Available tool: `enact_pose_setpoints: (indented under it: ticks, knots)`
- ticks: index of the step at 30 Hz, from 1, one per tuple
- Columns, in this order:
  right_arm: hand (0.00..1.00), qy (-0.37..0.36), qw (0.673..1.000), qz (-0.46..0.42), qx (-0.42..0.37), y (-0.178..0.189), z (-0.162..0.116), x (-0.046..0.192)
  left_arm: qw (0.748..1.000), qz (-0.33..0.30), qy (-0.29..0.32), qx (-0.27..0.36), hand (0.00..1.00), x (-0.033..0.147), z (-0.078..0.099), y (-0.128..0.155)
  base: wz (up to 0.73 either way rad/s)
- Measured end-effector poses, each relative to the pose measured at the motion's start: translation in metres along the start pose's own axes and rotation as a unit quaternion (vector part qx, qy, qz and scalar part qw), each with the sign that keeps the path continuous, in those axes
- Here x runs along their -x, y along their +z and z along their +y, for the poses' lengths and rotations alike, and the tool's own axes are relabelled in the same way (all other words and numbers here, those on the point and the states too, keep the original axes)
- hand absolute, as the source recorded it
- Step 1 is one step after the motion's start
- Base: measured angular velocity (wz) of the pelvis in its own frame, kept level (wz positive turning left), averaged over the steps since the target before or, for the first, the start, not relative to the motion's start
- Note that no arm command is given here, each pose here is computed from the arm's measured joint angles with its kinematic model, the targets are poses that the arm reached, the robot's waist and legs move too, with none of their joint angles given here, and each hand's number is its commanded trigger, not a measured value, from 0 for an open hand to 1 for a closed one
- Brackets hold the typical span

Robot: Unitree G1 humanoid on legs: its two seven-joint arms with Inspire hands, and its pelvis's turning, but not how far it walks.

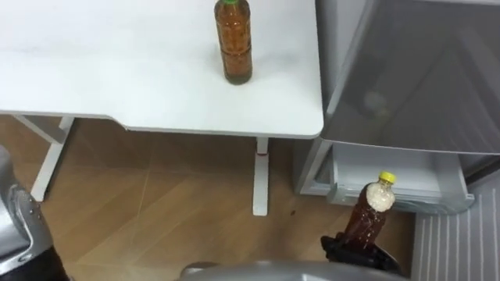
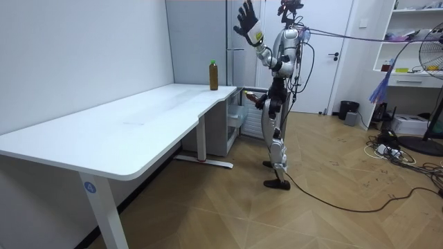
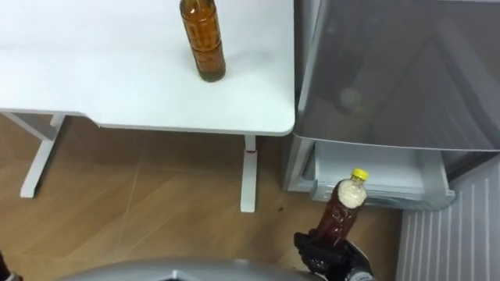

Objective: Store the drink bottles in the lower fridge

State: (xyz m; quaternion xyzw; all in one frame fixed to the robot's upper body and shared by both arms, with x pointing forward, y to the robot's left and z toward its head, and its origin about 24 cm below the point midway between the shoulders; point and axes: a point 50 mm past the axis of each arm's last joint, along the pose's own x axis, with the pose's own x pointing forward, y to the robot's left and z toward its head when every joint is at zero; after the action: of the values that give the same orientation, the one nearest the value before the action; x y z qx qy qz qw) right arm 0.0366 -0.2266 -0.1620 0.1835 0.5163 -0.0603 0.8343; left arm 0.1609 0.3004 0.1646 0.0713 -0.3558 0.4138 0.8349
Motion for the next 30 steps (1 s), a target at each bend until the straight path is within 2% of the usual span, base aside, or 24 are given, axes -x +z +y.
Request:
enact_pose_setpoints:
  ticks: [3,7,9,12,17,19,21,24,27,30]
  knots:
    - [1.00,-0.019,1.000,0.006,-0.011,0.000,-0.002,0.000,0.990,0.118,0.013,-0.072,0.00,0.022,0.020,-0.043,0.00]
    - [1.00,-0.038,0.999,0.006,-0.031,-0.004,-0.007,0.003,0.975,0.196,0.042,-0.098,0.00,0.043,0.042,-0.063,0.00]
    - [1.00,-0.054,0.997,0.007,-0.045,-0.007,-0.011,0.005,0.960,0.243,0.054,-0.128,0.00,0.060,0.054,-0.078,0.00]
    - [1.00,-0.068,0.996,0.007,-0.060,-0.009,-0.015,0.007,0.941,0.306,0.080,-0.118,0.00,0.078,0.064,-0.094,0.05]
    - [1.00,-0.110,0.990,0.017,-0.083,-0.018,-0.025,0.014,0.863,0.458,0.129,-0.173,0.00,0.146,0.105,-0.125,-0.09]
    - [1.00,-0.119,0.989,0.028,-0.086,-0.022,-0.026,0.016,0.837,0.498,0.134,-0.183,0.00,0.166,0.111,-0.131,0.07]
    - [1.00,-0.123,0.987,0.035,-0.093,-0.023,-0.026,0.016,0.799,0.547,0.124,-0.217,0.00,0.195,0.120,-0.136,0.00]
    - [1.00,-0.130,0.985,0.035,-0.112,-0.025,-0.027,0.016,0.756,0.598,0.131,-0.232,0.00,0.225,0.129,-0.136,-0.01]
    - [1.00,-0.139,0.980,0.029,-0.141,-0.025,-0.027,0.016,0.725,0.628,0.151,-0.240,0.00,0.241,0.141,-0.134,0.00]
    - [1.00,-0.151,0.972,0.023,-0.178,-0.020,-0.028,0.014,0.680,0.668,0.156,-0.259,0.00,0.264,0.154,-0.130,0.00]
